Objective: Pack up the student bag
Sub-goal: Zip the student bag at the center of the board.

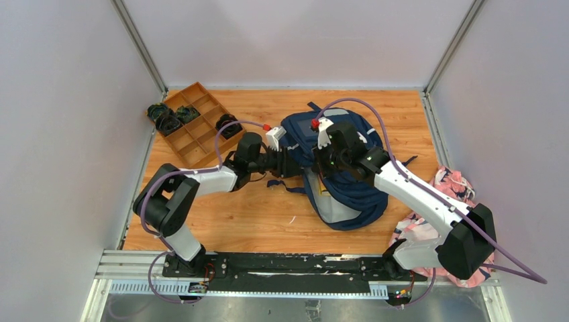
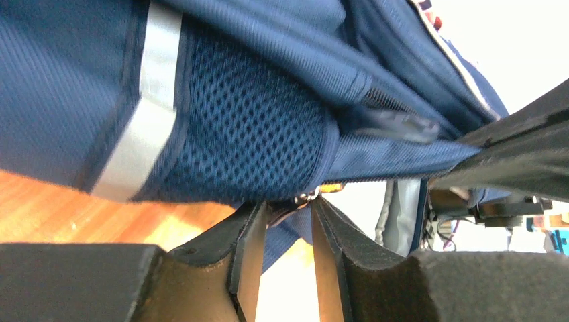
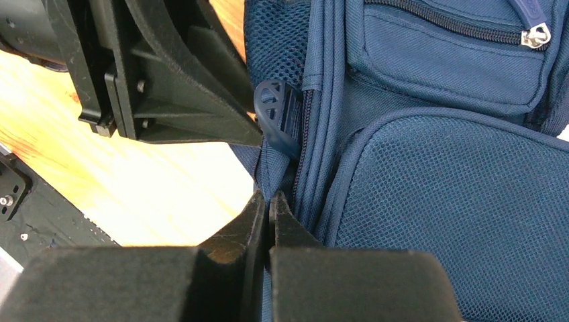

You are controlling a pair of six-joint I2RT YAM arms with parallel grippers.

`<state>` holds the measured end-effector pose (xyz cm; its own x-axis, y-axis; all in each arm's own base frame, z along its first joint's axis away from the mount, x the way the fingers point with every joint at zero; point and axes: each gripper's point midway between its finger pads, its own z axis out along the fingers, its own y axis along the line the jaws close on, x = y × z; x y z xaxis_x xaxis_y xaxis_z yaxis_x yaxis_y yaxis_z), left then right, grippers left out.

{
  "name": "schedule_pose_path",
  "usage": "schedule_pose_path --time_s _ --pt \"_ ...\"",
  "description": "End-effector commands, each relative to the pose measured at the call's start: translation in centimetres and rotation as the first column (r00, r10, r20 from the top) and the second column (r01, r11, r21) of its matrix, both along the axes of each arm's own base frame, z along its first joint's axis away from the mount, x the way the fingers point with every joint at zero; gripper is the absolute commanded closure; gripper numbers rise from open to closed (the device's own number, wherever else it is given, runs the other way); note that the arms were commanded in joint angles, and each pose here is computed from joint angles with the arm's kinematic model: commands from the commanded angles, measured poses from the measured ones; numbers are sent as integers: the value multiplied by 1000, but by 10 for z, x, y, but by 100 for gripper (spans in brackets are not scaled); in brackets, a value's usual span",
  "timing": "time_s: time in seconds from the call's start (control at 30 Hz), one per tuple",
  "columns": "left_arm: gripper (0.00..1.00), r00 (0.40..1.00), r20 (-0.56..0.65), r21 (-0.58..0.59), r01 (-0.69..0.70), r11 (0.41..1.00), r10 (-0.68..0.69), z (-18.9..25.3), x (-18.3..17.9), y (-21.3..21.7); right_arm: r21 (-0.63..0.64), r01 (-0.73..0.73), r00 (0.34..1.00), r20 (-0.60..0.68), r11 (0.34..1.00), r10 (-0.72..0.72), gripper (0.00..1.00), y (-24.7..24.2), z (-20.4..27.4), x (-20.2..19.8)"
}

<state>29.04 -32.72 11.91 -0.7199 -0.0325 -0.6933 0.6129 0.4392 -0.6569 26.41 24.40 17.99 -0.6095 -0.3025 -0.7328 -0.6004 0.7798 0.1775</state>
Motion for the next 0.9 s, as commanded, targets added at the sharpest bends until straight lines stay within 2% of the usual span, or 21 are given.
schedule_pose_path --time_s 0.0,0.1,0.2,0.33,0.37,0.47,0.6,0.87 --pt "66 1000 12 0 23 1000 -23 -5 -16 7 65 25 997 77 998 -30 100 3 24 15" --pt "72 1000 21 -14 16 1000 -16 -4 -17 8 62 24 997 70 998 -28 100 4 22 15" --pt "83 1000 12 -14 14 1000 -14 -5 -15 7 60 25 997 68 998 -29 100 4 21 16" --pt "90 1000 5 -10 -1 1000 1 -7 -12 6 61 25 997 71 998 -29 100 4 22 16" --pt "88 1000 5 -10 -7 1000 7 -7 -10 6 62 26 997 70 998 -30 100 4 22 16" --pt "71 1000 12 -6 -23 1000 23 -7 -7 7 63 25 997 68 998 -29 100 4 22 15" --pt "60 999 29 -7 -33 999 33 -3 -2 6 59 21 998 60 998 -24 100 5 19 15" --pt "60 999 37 -27 -34 999 35 7 9 -3 57 22 998 57 998 -25 100 6 17 16"
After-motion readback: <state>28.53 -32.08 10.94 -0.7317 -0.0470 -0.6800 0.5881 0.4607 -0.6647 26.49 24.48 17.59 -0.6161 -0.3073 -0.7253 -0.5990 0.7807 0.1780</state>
